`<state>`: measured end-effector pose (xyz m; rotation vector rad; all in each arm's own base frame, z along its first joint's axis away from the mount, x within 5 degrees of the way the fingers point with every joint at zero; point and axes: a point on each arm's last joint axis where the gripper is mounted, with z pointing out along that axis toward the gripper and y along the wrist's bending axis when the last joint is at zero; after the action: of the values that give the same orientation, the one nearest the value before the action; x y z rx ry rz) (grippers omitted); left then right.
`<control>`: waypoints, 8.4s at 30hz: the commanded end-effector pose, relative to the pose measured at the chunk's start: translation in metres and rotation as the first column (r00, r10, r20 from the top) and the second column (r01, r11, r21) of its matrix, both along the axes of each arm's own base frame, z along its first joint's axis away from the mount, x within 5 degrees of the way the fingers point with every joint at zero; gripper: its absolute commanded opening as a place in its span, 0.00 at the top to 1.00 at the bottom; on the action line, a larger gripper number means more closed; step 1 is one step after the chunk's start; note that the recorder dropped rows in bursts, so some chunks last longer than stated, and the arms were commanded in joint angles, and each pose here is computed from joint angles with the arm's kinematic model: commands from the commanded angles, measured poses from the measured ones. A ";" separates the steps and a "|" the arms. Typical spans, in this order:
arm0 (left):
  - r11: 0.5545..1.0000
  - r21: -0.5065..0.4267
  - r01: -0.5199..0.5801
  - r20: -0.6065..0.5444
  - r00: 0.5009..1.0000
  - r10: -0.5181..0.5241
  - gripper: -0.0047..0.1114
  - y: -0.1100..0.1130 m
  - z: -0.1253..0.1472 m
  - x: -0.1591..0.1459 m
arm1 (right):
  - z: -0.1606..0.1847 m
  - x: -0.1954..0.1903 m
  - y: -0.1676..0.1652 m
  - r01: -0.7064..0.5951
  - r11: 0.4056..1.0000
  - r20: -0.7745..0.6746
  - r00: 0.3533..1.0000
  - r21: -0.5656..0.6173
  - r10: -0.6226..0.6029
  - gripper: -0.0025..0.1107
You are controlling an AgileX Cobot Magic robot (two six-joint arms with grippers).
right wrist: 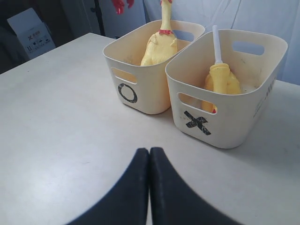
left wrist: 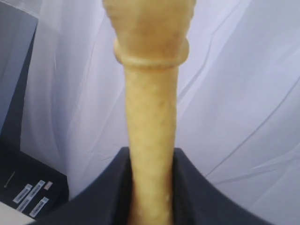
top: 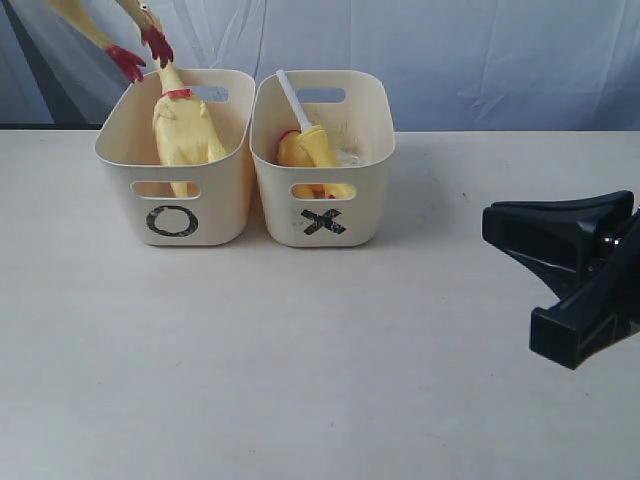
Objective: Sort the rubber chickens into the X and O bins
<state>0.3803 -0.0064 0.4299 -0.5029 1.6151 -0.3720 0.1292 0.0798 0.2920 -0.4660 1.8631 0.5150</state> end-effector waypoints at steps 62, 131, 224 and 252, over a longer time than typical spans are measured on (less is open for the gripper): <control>0.975 0.044 0.217 -0.342 0.921 -0.190 0.81 -0.088 -0.173 0.088 | -0.001 -0.001 0.000 0.003 1.000 -0.018 1.000 0.019 -0.003 0.98; 0.895 0.410 0.179 -0.494 0.868 0.053 0.96 -0.009 -0.110 -0.170 | -0.002 -0.001 0.000 -0.003 1.000 -0.024 1.000 0.018 0.003 0.98; 0.997 -0.048 0.067 0.371 0.927 -0.045 0.96 0.006 -0.192 -0.329 | -0.074 -0.074 -0.075 0.522 0.743 0.635 0.754 -0.420 -0.170 0.98; 0.999 -0.029 0.027 -0.036 0.999 -0.028 0.96 0.008 -0.238 -0.325 | -0.106 -0.075 -0.074 0.386 0.737 0.421 0.894 -0.555 -0.151 0.98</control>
<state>0.0558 0.0017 0.1950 -0.5127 1.6379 -0.4189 0.0545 0.0059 0.1868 -0.6594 1.6740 -0.3978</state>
